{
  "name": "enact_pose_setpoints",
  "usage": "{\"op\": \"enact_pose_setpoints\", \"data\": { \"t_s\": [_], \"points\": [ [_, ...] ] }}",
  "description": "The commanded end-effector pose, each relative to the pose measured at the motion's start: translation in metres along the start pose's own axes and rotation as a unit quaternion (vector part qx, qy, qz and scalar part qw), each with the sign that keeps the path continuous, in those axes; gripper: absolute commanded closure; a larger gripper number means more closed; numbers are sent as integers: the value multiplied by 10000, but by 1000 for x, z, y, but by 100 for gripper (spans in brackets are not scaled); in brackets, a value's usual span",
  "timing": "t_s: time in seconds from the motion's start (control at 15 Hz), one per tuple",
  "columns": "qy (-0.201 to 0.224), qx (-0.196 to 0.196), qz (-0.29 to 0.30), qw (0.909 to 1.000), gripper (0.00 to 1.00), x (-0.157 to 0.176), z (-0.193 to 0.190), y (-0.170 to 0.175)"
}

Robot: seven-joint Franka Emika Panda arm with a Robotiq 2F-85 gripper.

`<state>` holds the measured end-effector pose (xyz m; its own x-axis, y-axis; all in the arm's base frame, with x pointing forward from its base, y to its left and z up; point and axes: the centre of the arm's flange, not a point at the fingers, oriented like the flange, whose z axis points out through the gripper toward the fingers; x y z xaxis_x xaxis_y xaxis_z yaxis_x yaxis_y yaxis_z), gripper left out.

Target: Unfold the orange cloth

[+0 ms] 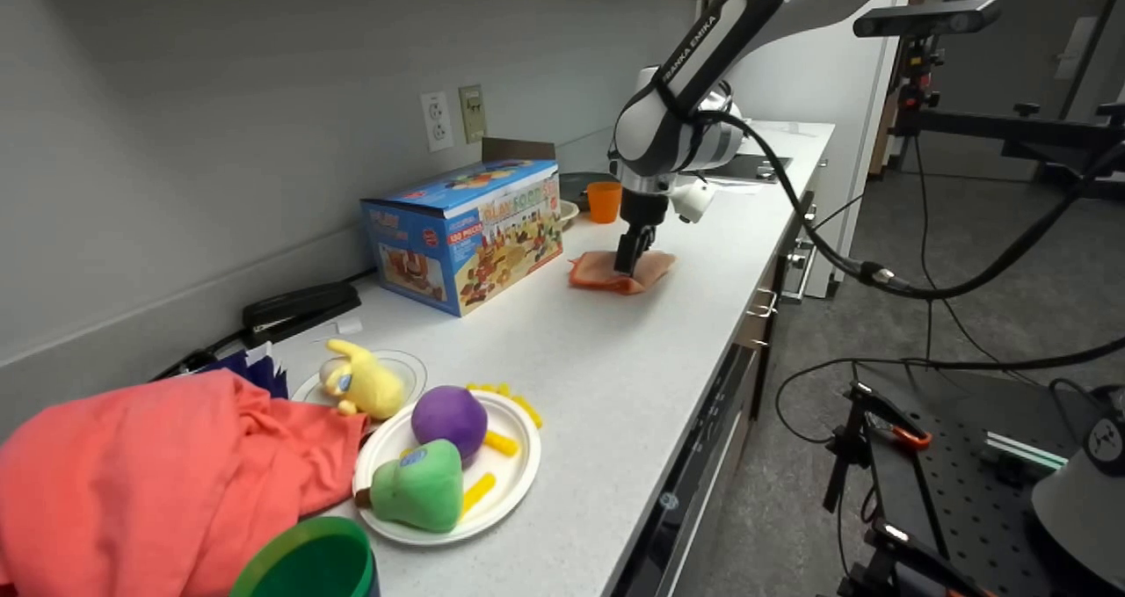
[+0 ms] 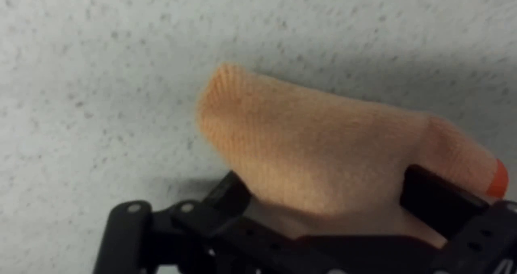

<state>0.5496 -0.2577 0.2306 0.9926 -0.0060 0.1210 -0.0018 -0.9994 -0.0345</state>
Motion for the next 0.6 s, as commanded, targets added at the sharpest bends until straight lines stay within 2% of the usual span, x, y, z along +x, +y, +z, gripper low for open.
{"op": "enact_pose_setpoints", "data": {
  "t_s": [0.0, 0.13, 0.53],
  "points": [
    [712, -458, 84, 9964, 0, 17, 17, 4],
    [886, -599, 163, 9941, 0, 24, 12, 6],
    [395, -491, 520, 9967, 0, 40, -36, 4]
  ]
}}
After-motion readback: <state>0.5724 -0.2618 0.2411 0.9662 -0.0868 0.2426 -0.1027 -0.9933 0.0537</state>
